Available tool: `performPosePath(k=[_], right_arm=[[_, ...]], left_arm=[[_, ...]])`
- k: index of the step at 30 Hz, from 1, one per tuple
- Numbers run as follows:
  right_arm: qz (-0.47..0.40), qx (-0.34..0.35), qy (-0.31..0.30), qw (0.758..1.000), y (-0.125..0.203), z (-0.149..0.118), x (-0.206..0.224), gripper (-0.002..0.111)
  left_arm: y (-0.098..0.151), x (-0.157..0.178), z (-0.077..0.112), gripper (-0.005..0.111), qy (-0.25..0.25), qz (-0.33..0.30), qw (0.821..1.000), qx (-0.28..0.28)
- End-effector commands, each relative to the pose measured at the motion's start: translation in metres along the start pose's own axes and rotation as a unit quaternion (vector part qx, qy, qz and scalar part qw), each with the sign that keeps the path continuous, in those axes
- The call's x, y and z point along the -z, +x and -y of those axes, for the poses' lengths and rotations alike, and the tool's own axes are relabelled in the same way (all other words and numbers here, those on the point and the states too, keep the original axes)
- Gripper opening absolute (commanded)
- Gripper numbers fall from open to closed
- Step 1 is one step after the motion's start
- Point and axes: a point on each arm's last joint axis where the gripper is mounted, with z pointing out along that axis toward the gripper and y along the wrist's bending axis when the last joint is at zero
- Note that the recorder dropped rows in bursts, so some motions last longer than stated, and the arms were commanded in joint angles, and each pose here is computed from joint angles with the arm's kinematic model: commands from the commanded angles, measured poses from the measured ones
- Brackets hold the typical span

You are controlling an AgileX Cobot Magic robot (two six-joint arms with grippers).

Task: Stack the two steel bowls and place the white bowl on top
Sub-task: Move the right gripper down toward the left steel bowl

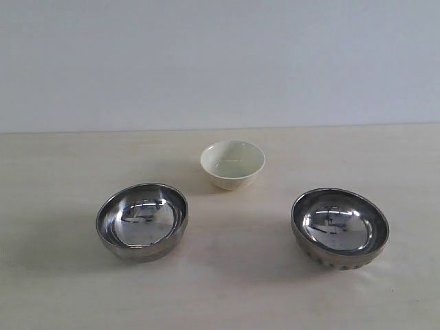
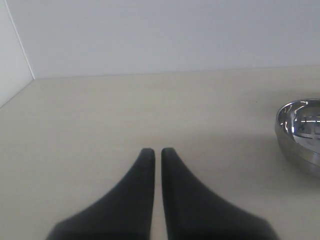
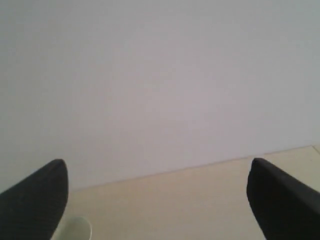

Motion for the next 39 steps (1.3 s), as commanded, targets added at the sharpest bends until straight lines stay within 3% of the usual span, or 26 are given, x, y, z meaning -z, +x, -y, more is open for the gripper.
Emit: performPosePath(k=[1, 8, 16, 23, 30, 39], right_arm=[[-0.083, 0.033, -0.053, 0.995, 0.025, -0.024, -0.032, 0.088], [-0.204, 0.075, -0.145, 0.965, 0.088, -0.084, -0.076, 0.088], [-0.264, 0.059, -0.213, 0.939, 0.118, -0.148, -0.091, 0.088], [-0.320, 0.076, -0.241, 0.913, 0.163, -0.196, -0.105, 0.088], [-0.350, 0.064, -0.256, 0.899, 0.211, -0.227, -0.120, 0.088], [-0.358, 0.043, -0.259, 0.896, 0.254, -0.245, -0.140, 0.088]], left_arm=[[0.001, 0.000, 0.000, 0.004, 0.000, 0.000, 1.000, 0.007], [0.001, 0.000, 0.000, 0.004, 0.000, 0.000, 1.000, 0.007], [0.001, 0.000, 0.000, 0.004, 0.000, 0.000, 1.000, 0.007], [0.001, 0.000, 0.000, 0.004, 0.000, 0.000, 1.000, 0.007], [0.001, 0.000, 0.000, 0.004, 0.000, 0.000, 1.000, 0.007], [0.001, 0.000, 0.000, 0.004, 0.000, 0.000, 1.000, 0.007]])
